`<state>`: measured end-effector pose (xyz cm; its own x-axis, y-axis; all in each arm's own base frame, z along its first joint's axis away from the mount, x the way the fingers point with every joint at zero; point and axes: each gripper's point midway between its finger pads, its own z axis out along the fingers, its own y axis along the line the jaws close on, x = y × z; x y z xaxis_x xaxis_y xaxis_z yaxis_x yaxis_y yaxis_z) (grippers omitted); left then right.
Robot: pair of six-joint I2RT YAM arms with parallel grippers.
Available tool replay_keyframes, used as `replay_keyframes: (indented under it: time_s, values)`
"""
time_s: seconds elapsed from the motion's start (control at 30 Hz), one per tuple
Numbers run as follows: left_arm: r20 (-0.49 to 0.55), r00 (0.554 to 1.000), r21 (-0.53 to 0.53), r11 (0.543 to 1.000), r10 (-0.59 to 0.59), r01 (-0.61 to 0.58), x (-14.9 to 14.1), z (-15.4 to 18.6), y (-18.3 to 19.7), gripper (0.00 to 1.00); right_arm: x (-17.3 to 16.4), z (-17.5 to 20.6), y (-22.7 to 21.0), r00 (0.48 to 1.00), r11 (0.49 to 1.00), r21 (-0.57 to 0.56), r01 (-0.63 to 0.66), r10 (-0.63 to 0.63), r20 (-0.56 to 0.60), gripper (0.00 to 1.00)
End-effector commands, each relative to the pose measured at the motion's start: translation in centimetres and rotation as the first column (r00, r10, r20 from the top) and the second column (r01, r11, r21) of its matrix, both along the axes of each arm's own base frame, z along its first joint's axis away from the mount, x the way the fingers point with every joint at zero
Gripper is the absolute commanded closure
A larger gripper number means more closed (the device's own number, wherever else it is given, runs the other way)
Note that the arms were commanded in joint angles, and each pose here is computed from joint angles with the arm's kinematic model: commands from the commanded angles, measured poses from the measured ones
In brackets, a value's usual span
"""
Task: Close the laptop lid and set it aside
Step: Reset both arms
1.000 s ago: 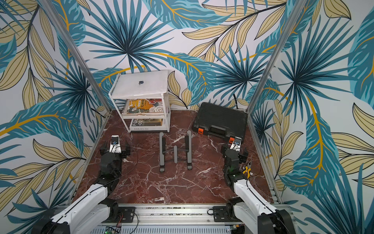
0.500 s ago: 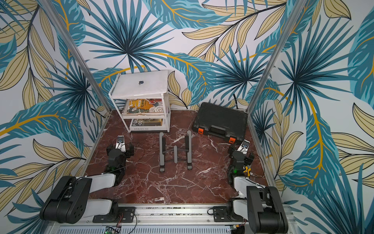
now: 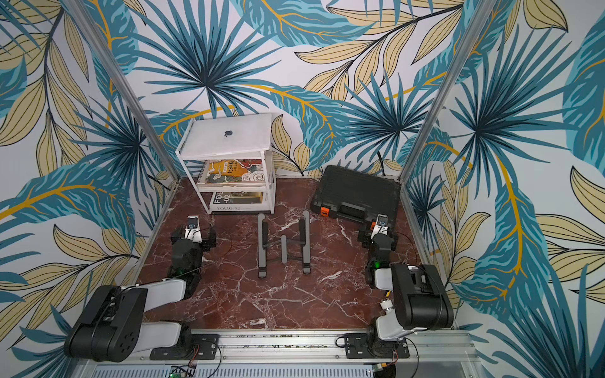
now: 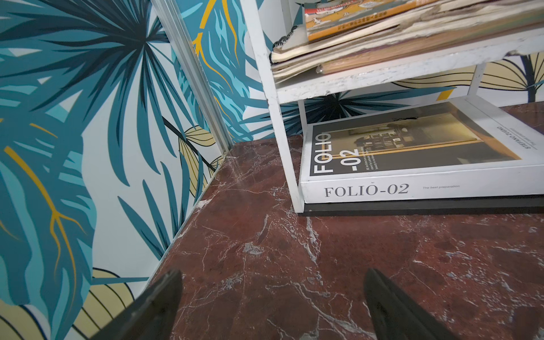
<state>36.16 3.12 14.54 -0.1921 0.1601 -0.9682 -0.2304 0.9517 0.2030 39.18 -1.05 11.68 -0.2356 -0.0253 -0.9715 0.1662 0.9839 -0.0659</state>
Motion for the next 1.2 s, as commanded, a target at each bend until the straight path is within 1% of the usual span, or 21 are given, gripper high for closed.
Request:
replay_keyframes:
  time_s: [0.0,0.03,0.1,0.13,0.17,0.27,0.3,0.37,0.4,0.47,0.5,0.53,0.57,0.6,0.63,0.7,0.73,0.8,1.0,1.17]
  values:
    - [0.08,0.997,-0.047,0.999,-0.006,0.01,-0.9,1.3,0.0,0.0,0.2,-0.3,0.6,0.999,0.999,-0.013,-0.048,0.047,-0.022,0.01]
    - [0.092,0.996,-0.084,0.996,-0.011,0.018,-1.3,1.3,-0.2,0.0,0.2,-0.3,0.6,0.999,0.999,-0.013,-0.048,0.047,-0.019,0.0]
    - [0.116,0.989,-0.139,0.985,-0.09,0.106,-1.5,1.6,-1.7,0.0,0.1,-0.4,0.6,0.999,0.999,-0.014,-0.047,0.047,-0.025,0.0]
    - [0.102,0.985,-0.146,0.977,-0.138,0.152,-1.3,1.3,-2.5,0.0,0.2,-0.3,0.6,0.999,0.999,-0.014,-0.045,0.045,-0.022,0.01]
    - [0.084,0.985,-0.153,0.974,-0.153,0.164,-1.0,1.2,-2.8,0.0,0.2,-0.3,0.6,0.999,0.999,-0.013,-0.044,0.044,-0.023,0.01]
    - [0.05,0.986,-0.128,0.978,-0.157,0.162,0.6,0.9,-2.9,0.0,0.2,-0.4,0.6,0.999,0.999,-0.014,-0.044,0.043,-0.023,0.0]
    - [0.06,0.988,-0.115,0.982,-0.146,0.152,0.9,1.0,-2.7,0.0,0.2,-0.3,0.6,0.999,0.999,-0.014,-0.044,0.043,-0.023,0.0]
    - [0.089,0.992,-0.116,0.989,-0.087,0.097,1.4,1.0,-1.7,0.0,0.2,-0.4,0.6,0.999,0.999,-0.014,-0.044,0.043,-0.023,0.0]
    - [0.072,0.995,-0.124,0.989,-0.072,0.08,1.7,0.1,-1.5,0.0,0.2,-0.3,0.6,0.999,0.999,-0.013,-0.043,0.042,-0.023,0.0]
    - [0.038,0.996,-0.13,0.988,-0.083,0.088,2.4,-1.7,-1.8,0.0,0.3,-0.4,0.4,0.999,0.999,-0.011,-0.033,0.032,-0.027,0.01]
    - [0.057,0.992,-0.109,0.987,-0.113,0.119,2.8,-1.7,-2.3,0.0,0.3,-0.4,0.2,0.999,1.0,-0.01,-0.023,0.022,-0.031,0.01]
    - [0.011,0.992,-0.105,0.987,-0.125,0.125,3.0,-2.4,-2.6,0.0,0.3,-0.4,0.1,1.0,1.0,-0.009,-0.013,0.013,-0.029,0.01]
    - [-0.017,0.992,-0.113,0.986,-0.126,0.123,3.3,-2.3,-2.7,0.0,0.3,-0.4,-0.1,1.0,1.0,-0.007,0.001,-0.001,-0.029,0.01]
    - [-0.077,0.989,-0.121,0.986,-0.128,0.118,3.9,-2.8,-2.7,0.0,0.4,-0.3,-0.3,0.999,1.0,-0.003,0.015,-0.015,-0.031,0.01]
    - [-0.077,0.988,-0.121,0.985,-0.132,0.122,4.1,-2.6,-2.8,0.0,0.4,-0.4,-0.5,0.999,1.0,-0.003,0.02,-0.02,-0.032,0.01]
    - [-0.021,0.993,-0.119,0.986,-0.118,0.114,4.0,-2.4,-2.4,0.0,0.3,-0.4,-0.5,0.999,1.0,-0.003,0.021,-0.021,-0.033,0.0]
    - [-0.044,0.992,-0.121,0.987,-0.116,0.11,3.9,-2.9,-2.3,0.0,0.4,-0.4,-0.5,0.999,1.0,-0.003,0.02,-0.02,-0.033,0.0]
    - [-0.053,0.992,-0.125,0.986,-0.119,0.111,4.0,-2.7,-2.4,0.0,0.4,-0.4,-0.5,0.999,1.0,-0.004,0.021,-0.021,-0.033,0.01]
    - [-0.024,0.993,-0.116,0.986,-0.119,0.116,4.0,-2.4,-2.4,0.0,0.4,-0.5,-0.5,0.999,1.0,-0.004,0.021,-0.021,-0.035,0.01]
    - [-0.032,0.992,-0.117,0.986,-0.12,0.115,3.9,-2.6,-2.4,0.0,0.7,-0.7,-0.6,0.999,1.0,0.016,0.009,-0.008,-0.052,0.01]
